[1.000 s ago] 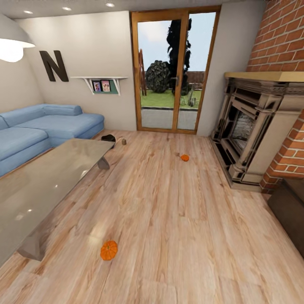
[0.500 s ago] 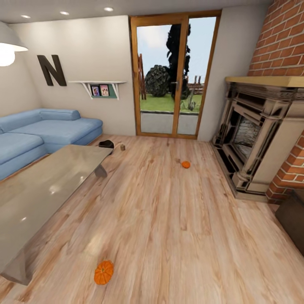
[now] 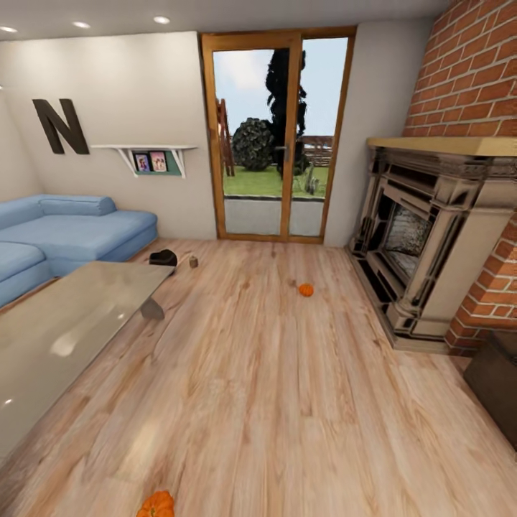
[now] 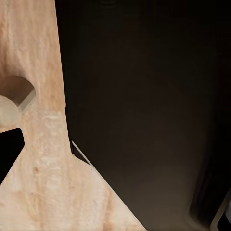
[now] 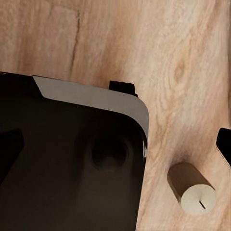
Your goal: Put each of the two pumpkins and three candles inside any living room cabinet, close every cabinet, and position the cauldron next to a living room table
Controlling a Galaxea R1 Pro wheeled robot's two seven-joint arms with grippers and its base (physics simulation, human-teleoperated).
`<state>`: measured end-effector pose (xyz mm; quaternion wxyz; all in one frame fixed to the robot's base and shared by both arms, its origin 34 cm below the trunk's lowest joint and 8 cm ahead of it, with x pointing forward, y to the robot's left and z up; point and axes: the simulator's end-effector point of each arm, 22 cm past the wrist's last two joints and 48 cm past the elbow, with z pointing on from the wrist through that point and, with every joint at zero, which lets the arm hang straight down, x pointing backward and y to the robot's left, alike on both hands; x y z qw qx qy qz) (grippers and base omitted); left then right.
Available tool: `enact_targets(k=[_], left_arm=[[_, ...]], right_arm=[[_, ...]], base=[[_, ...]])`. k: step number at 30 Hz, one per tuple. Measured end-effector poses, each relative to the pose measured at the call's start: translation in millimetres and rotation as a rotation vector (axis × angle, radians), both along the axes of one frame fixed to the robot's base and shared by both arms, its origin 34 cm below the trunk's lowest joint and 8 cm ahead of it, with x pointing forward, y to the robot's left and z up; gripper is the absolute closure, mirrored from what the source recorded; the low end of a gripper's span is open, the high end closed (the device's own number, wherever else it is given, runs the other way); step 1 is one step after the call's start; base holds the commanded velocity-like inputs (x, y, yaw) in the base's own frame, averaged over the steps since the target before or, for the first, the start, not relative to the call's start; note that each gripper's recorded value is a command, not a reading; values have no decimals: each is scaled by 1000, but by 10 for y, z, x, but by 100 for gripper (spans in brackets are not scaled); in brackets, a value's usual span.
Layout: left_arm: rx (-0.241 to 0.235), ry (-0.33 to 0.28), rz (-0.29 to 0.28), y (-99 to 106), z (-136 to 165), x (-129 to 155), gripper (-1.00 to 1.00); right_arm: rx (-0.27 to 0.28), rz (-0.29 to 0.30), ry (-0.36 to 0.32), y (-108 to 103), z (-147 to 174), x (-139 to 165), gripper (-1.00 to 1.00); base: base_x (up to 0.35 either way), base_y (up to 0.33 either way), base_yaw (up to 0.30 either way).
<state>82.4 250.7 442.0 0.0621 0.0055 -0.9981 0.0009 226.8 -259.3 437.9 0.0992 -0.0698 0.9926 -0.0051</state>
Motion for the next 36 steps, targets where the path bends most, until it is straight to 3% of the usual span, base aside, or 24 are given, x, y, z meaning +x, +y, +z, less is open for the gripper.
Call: enact_targets(k=[36], left_arm=[[0,-44,0,0,-21,169,-100]], right_arm=[[4,-1,-42,11,42,165,-100]], base=[[334,0,-184]])
